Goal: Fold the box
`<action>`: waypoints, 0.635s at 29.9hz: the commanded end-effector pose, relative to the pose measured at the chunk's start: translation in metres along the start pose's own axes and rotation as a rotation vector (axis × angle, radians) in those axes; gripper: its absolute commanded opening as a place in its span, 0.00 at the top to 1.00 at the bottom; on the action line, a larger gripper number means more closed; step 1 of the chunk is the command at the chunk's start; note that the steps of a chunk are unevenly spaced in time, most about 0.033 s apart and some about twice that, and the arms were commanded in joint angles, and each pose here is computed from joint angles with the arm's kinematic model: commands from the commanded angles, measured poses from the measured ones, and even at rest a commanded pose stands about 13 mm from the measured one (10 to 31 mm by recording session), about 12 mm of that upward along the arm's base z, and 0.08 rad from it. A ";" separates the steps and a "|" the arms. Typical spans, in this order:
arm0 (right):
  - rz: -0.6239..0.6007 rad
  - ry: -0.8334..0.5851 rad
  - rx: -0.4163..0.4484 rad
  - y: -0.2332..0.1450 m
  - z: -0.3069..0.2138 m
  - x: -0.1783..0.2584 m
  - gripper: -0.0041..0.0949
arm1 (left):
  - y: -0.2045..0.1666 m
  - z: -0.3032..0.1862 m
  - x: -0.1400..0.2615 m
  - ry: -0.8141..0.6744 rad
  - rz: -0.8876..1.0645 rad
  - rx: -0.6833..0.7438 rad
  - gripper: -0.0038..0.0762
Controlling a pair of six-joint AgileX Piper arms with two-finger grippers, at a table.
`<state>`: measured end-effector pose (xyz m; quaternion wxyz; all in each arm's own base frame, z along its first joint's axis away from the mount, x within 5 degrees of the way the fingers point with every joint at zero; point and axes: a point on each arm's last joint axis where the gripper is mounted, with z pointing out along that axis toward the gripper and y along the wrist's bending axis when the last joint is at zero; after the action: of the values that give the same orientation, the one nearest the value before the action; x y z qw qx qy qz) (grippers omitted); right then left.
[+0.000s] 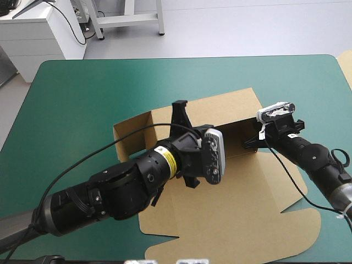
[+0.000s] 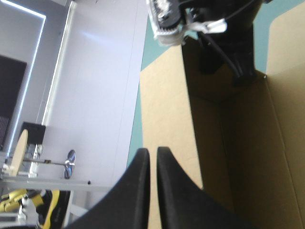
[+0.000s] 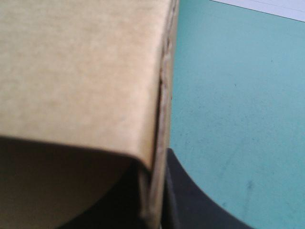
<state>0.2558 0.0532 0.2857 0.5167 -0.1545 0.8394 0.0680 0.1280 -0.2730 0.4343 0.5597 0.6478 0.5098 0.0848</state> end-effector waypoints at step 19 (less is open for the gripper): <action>0.003 -0.098 0.031 -0.004 -0.011 -0.027 0.98 | 0.129 -0.074 0.127 0.252 -0.748 -0.158 0.93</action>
<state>0.2587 0.0536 0.2942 0.5276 -0.1579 0.8322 0.0651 0.2227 -0.1404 0.4762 0.4690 0.4144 0.7799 0.0079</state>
